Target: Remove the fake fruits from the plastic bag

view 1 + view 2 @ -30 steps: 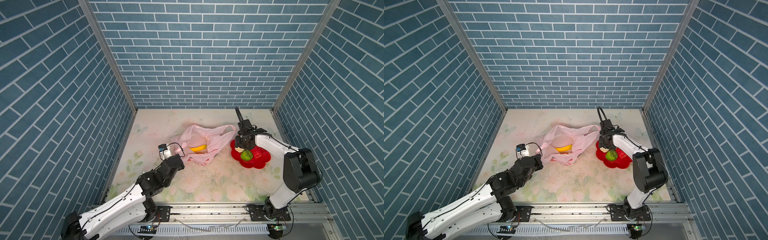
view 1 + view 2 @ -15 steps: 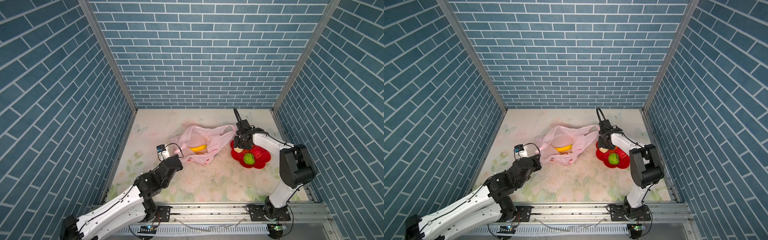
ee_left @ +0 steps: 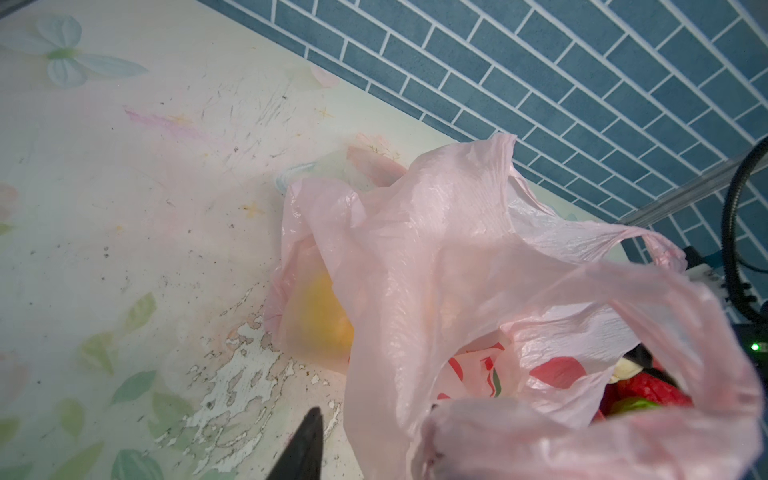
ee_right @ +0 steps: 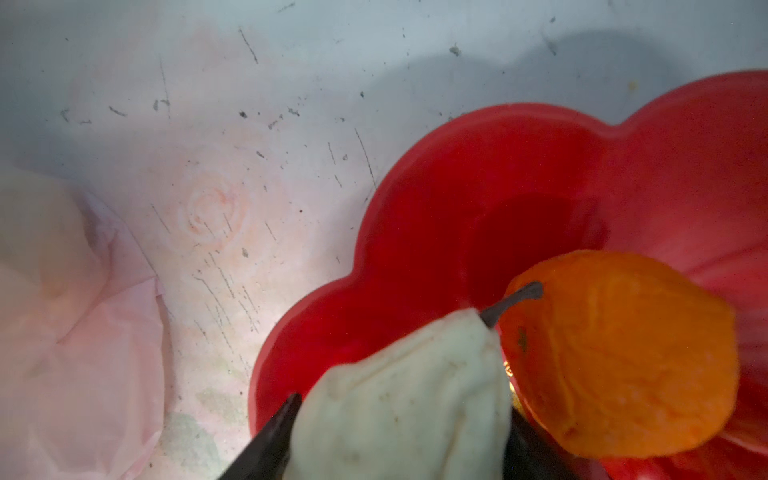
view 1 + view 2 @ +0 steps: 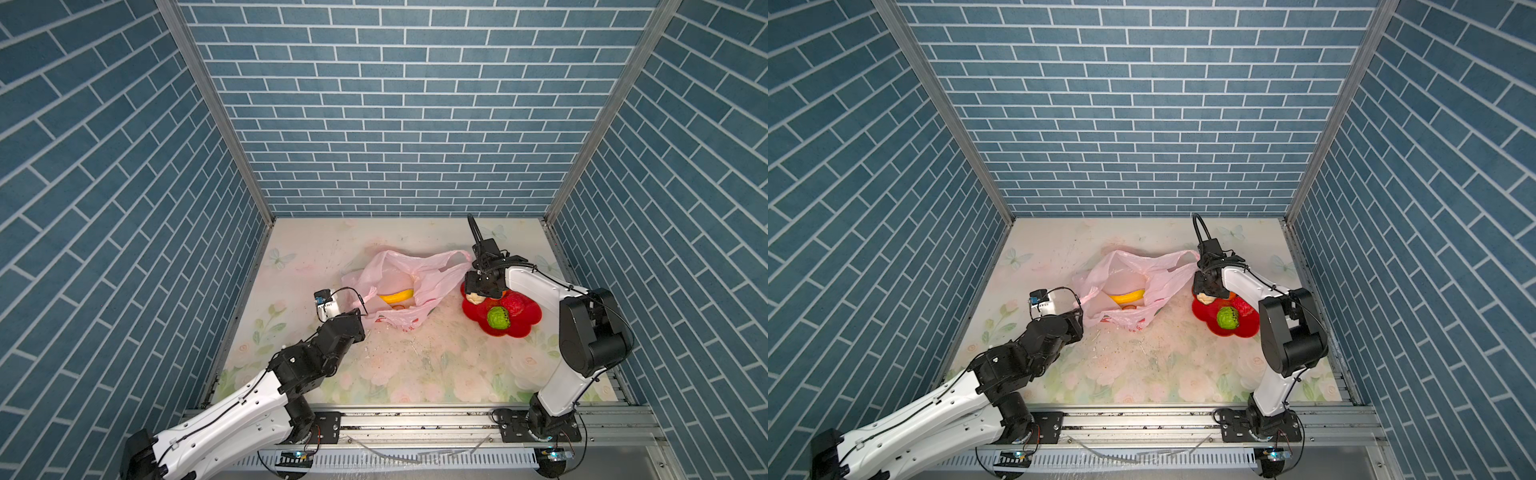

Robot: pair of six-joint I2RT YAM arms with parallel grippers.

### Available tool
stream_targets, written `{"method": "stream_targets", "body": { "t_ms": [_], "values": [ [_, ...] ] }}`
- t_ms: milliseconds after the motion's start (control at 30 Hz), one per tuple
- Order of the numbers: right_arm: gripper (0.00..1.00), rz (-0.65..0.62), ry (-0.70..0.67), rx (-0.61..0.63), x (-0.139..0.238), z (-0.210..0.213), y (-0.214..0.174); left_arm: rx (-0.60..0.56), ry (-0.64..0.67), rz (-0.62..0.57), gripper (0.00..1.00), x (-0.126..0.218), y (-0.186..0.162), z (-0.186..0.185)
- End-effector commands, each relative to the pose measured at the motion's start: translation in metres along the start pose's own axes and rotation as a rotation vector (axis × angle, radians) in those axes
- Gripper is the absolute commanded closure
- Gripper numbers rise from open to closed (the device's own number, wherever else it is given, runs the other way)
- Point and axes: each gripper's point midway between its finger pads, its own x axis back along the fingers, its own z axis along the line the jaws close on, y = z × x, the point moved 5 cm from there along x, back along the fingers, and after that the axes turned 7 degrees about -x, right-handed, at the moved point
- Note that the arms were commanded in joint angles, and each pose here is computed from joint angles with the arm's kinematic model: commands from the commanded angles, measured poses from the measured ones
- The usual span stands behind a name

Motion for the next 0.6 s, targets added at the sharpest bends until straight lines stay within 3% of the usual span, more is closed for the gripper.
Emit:
{"method": "stream_targets", "body": {
  "t_ms": [0,200,300,567],
  "values": [
    [0.25,0.008,-0.007,-0.002,-0.004,-0.003,-0.002,-0.031,0.014,-0.015,0.47,0.003,0.008,0.0],
    [0.21,0.004,-0.003,-0.002,-0.002,0.0,0.001,-0.067,0.029,-0.017,0.2,0.006,0.012,0.0],
    [0.2,-0.005,0.0,-0.003,0.002,0.0,0.003,-0.084,0.033,-0.019,0.12,0.008,0.015,-0.001],
    [0.2,-0.045,0.039,-0.008,0.027,0.002,0.007,-0.167,0.042,-0.029,0.08,0.019,0.031,-0.001]
  ]
}}
